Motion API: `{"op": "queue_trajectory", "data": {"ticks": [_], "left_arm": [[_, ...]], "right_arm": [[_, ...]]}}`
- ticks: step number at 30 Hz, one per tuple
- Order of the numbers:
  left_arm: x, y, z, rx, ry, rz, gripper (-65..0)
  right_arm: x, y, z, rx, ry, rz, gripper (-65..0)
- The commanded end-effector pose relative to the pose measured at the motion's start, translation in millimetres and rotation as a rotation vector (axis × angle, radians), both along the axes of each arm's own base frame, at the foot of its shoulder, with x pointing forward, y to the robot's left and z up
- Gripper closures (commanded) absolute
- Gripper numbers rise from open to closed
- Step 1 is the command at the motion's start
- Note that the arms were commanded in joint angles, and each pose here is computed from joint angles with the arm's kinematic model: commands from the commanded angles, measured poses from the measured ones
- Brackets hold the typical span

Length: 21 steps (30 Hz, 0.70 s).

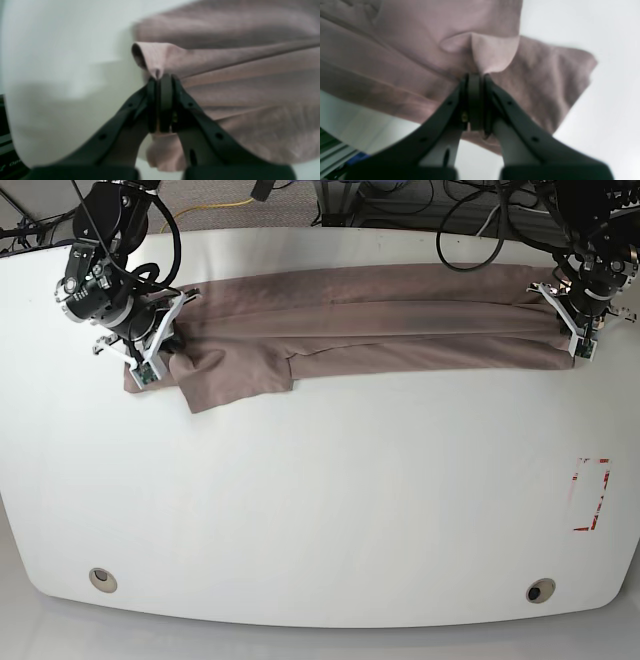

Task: Fold the T-shirt properly
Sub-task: 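Lift the hem with both grippers and fold it onto the folded edge, then release the shirt and reposition the right gripper at the sleeve end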

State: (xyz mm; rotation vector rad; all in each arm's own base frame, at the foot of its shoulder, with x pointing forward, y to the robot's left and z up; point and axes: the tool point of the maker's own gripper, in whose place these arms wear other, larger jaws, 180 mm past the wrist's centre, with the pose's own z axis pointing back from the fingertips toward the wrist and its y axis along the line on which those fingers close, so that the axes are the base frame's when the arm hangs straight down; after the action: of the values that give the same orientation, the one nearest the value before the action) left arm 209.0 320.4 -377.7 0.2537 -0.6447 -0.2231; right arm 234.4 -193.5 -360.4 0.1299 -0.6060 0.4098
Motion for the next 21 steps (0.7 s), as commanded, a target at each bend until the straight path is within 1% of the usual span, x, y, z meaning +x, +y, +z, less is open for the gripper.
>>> {"op": "queue_trajectory", "data": {"ticks": [1,2,3,4,6,7,8,9,10,12,14,17,19,21], "left_arm": [[-2,10,9,0.043,-0.008,0.002,0.0],[-3,10,9,0.042,-0.005,0.001,0.0],[-3,10,8,0.042,-0.003,0.001,0.0],[-8,10,6,0.043,0.01,0.001,-3.6],[-16,11,2,0.044,0.032,0.0,-13.9],[-17,11,1,0.044,0.033,0.0,-18.1],[-17,11,1,0.044,0.033,0.0,-24.7],[-17,11,1,0.044,0.033,0.0,-30.6],[-17,11,1,0.044,0.033,0.0,-34.7],[-18,11,2,0.046,0.033,0.0,-39.9],[-19,14,3,0.048,0.033,0.011,-39.3],[-20,23,14,0.018,-0.002,0.068,-39.2],[-24,33,27,-0.03,-0.041,0.134,-39.2],[-33,44,33,-0.063,-0.05,0.195,-39.3]], "right_arm": [[-1,-5,4,-0.009,-0.016,-0.012,-2.2],[-1,-5,4,-0.009,-0.016,-0.012,-4.1],[-2,-5,4,-0.009,-0.013,-0.014,-9.5],[-6,-6,1,-0.013,-0.002,-0.016,-16.8],[-12,-7,-2,-0.015,0.014,-0.013,-31.2],[-13,-9,-2,-0.015,0.015,-0.018,-35.5],[-13,-14,0,-0.02,0.009,-0.035,-41.7],[-13,-19,3,-0.023,-0.004,-0.055,-45.7],[-12,-24,8,-0.031,-0.018,-0.07,-47.7],[-12,-25,12,-0.019,-0.035,-0.096,-48.5],[-10,-23,15,0.014,-0.053,-0.111,-47.9],[-6,-14,23,0.091,-0.088,-0.098,-46.5],[-2,0,32,0.177,-0.12,-0.076,-44.5],[-2,8,35,0.234,-0.129,-0.066,-42.3]]}}
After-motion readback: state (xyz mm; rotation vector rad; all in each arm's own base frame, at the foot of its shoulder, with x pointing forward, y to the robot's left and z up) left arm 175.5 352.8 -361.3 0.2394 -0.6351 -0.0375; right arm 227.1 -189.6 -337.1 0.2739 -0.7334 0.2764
